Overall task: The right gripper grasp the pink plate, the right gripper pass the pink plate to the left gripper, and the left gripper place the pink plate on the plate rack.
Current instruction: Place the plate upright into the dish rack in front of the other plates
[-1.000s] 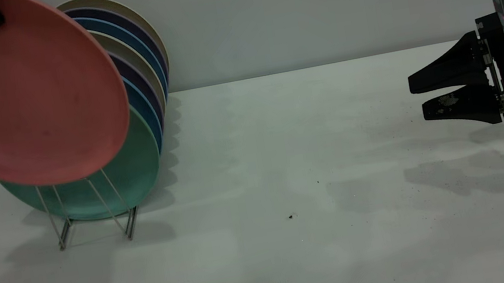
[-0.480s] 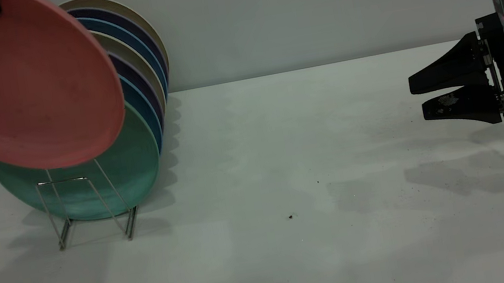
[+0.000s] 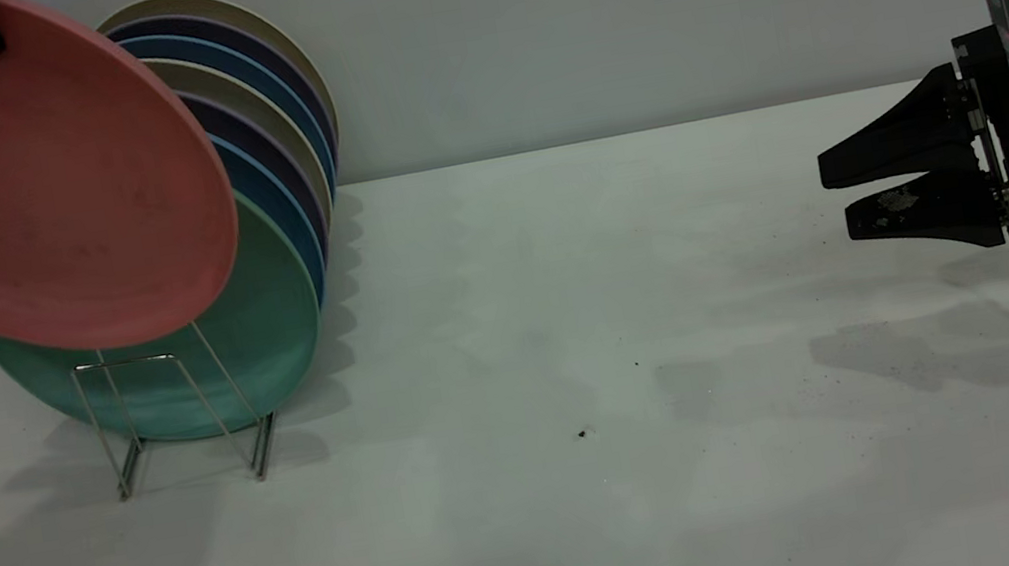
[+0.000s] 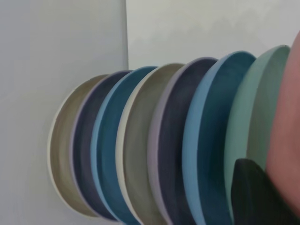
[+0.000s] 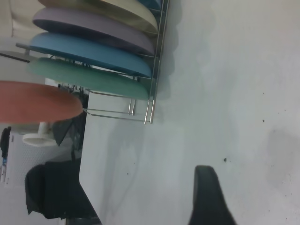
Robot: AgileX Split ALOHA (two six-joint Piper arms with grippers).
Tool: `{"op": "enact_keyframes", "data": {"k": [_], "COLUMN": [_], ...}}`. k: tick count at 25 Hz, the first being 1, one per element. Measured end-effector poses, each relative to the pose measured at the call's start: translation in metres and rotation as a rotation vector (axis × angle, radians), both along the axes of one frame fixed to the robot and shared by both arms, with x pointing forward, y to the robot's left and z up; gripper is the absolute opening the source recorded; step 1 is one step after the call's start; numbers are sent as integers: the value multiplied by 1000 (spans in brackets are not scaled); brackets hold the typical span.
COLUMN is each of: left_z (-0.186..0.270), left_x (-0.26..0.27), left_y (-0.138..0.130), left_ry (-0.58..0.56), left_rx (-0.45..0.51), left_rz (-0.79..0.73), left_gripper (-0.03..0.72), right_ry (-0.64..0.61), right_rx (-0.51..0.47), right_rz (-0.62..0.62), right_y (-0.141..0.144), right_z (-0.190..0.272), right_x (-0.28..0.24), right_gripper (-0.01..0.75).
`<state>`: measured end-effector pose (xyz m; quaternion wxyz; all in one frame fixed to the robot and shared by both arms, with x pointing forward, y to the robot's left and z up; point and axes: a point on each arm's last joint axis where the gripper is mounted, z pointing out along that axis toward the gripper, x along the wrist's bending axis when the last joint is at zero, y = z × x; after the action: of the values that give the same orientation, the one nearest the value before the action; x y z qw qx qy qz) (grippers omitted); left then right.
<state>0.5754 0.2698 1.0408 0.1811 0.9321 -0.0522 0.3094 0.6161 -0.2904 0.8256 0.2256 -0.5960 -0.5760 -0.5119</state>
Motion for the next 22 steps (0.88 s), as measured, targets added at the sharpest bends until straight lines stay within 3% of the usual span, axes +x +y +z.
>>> {"op": "enact_keyframes", "data": {"k": [22], "left_z": [-24], "left_x": [11], "left_y": [1], "left_ry": [52], "left_rx": [5], "left_rz": [15], "left_gripper": [90], "right_ry": [-1], "right_rx": [0], "right_rz": [0], "right_y": [0], "right_z": [0], "right_x": [0], "right_gripper": [494]}}
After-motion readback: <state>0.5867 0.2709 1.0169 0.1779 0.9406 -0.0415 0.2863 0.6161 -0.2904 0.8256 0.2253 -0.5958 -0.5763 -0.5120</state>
